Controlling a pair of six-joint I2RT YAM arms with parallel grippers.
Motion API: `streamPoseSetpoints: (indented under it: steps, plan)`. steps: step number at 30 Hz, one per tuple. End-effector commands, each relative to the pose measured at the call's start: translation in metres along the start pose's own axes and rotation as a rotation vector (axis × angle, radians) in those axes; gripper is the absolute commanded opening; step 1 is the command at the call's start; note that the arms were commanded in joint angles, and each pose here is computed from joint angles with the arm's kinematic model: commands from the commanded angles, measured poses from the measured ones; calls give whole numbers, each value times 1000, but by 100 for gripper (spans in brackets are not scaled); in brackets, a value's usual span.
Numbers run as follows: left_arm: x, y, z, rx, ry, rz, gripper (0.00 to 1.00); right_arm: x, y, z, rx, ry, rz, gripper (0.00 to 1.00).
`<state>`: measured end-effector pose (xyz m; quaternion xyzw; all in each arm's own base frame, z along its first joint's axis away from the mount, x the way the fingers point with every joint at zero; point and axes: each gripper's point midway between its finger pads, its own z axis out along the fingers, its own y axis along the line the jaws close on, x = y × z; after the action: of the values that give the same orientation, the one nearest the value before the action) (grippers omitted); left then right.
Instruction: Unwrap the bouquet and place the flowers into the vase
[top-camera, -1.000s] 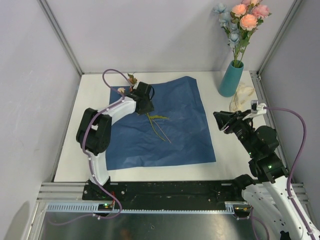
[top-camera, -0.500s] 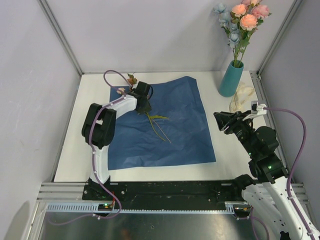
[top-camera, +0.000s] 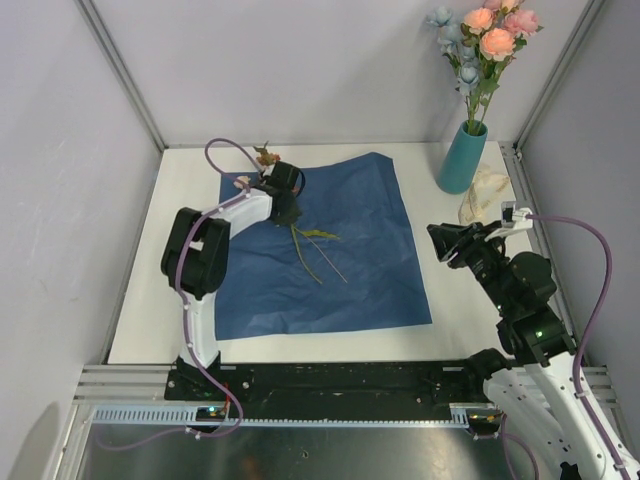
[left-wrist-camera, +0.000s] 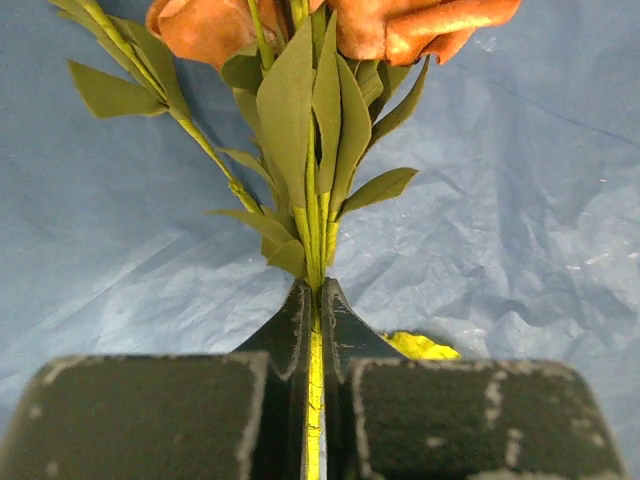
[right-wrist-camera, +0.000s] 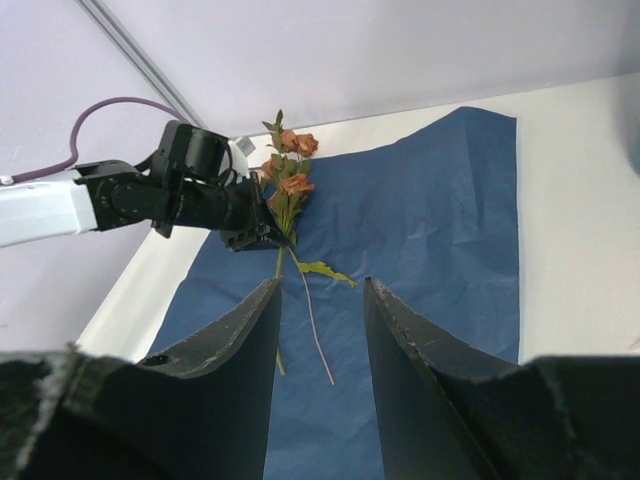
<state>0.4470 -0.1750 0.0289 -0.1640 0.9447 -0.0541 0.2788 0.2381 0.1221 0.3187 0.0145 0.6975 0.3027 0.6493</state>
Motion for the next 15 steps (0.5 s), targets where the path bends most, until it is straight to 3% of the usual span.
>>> streamPoseSetpoints:
  steps: [1, 8, 15]
  plan:
    - [-39, -8, -44, 48, -127, -29, 0, 2, -1, 2, 5, 1, 1, 44]
    - [-44, -22, -84, 134, -170, 36, 0, 15, 4, 15, -39, 26, 55, 44]
    - [-27, -71, -158, 370, -226, 206, 0, 31, 16, 46, -100, 64, 167, 48]
